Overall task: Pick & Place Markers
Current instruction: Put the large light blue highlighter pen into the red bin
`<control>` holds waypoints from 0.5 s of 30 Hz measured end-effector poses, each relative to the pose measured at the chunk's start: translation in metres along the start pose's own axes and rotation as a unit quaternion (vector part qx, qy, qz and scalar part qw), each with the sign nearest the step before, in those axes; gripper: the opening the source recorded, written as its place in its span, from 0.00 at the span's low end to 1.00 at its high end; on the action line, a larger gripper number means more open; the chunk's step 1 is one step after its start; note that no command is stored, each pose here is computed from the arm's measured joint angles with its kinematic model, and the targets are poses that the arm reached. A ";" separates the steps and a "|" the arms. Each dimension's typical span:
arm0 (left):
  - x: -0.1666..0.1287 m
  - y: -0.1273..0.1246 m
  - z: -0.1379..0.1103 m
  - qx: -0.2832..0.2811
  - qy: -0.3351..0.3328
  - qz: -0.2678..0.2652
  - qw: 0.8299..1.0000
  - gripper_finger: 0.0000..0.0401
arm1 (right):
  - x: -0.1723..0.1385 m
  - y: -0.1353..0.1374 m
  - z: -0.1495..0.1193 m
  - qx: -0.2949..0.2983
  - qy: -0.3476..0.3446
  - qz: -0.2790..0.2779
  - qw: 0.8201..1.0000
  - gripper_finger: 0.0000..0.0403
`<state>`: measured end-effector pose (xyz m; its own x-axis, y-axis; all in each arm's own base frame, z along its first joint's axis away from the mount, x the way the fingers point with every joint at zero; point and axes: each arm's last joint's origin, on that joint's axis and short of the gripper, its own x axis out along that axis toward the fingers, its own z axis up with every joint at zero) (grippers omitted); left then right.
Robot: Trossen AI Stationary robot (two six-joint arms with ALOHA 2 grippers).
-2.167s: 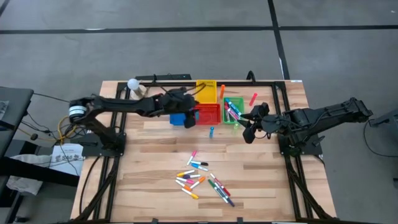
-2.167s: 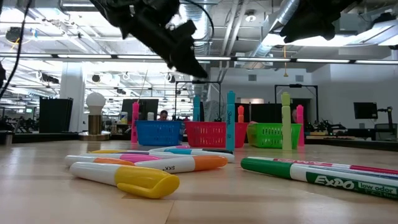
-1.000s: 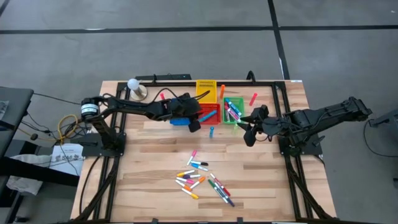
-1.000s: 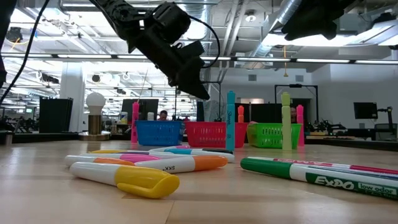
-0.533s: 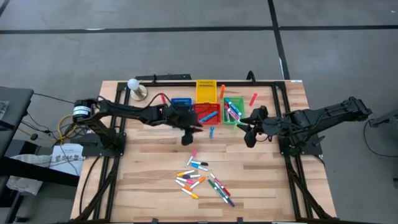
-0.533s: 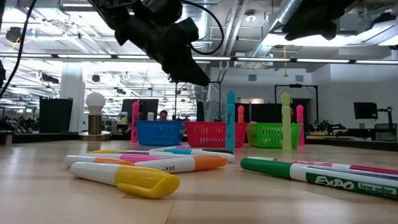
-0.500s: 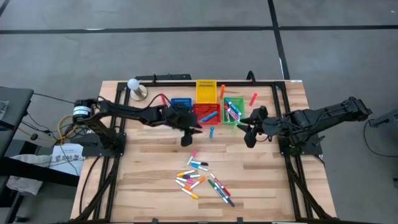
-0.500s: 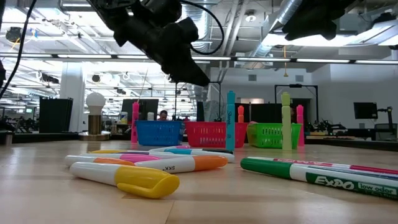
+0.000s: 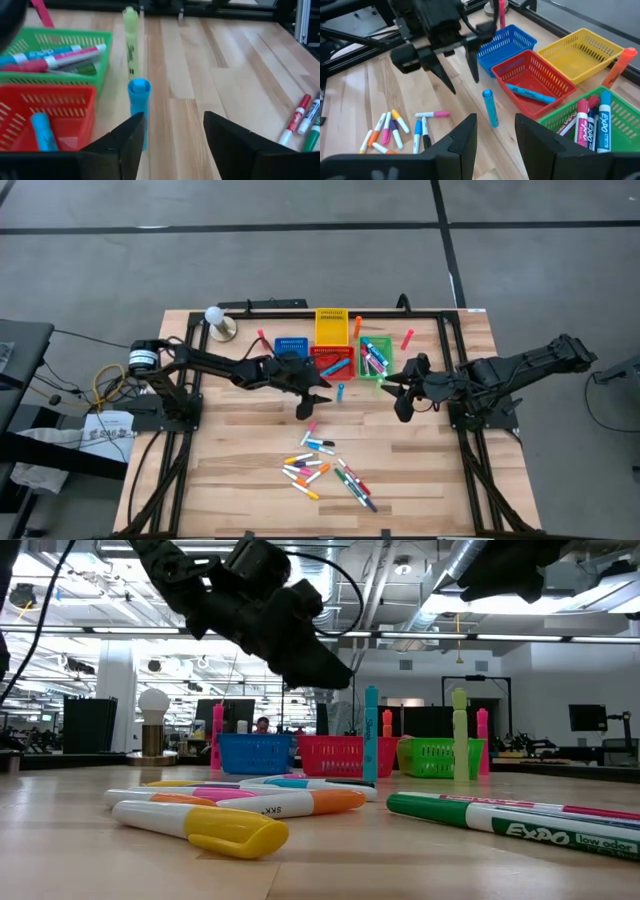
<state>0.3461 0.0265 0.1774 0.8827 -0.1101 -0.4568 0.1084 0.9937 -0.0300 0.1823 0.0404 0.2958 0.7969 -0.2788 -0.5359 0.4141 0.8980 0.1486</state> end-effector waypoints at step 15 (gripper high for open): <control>0.020 0.004 -0.010 -0.008 -0.027 0.008 1.000 0.56 | -0.001 0.002 0.001 0.002 -0.006 0.007 1.000 0.31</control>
<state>0.3596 0.0284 0.1589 0.9077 -0.0955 -0.4086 0.0874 0.9954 -0.0386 0.1829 0.0420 0.2970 0.8073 -0.2706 -0.5244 0.4054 0.9001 0.1596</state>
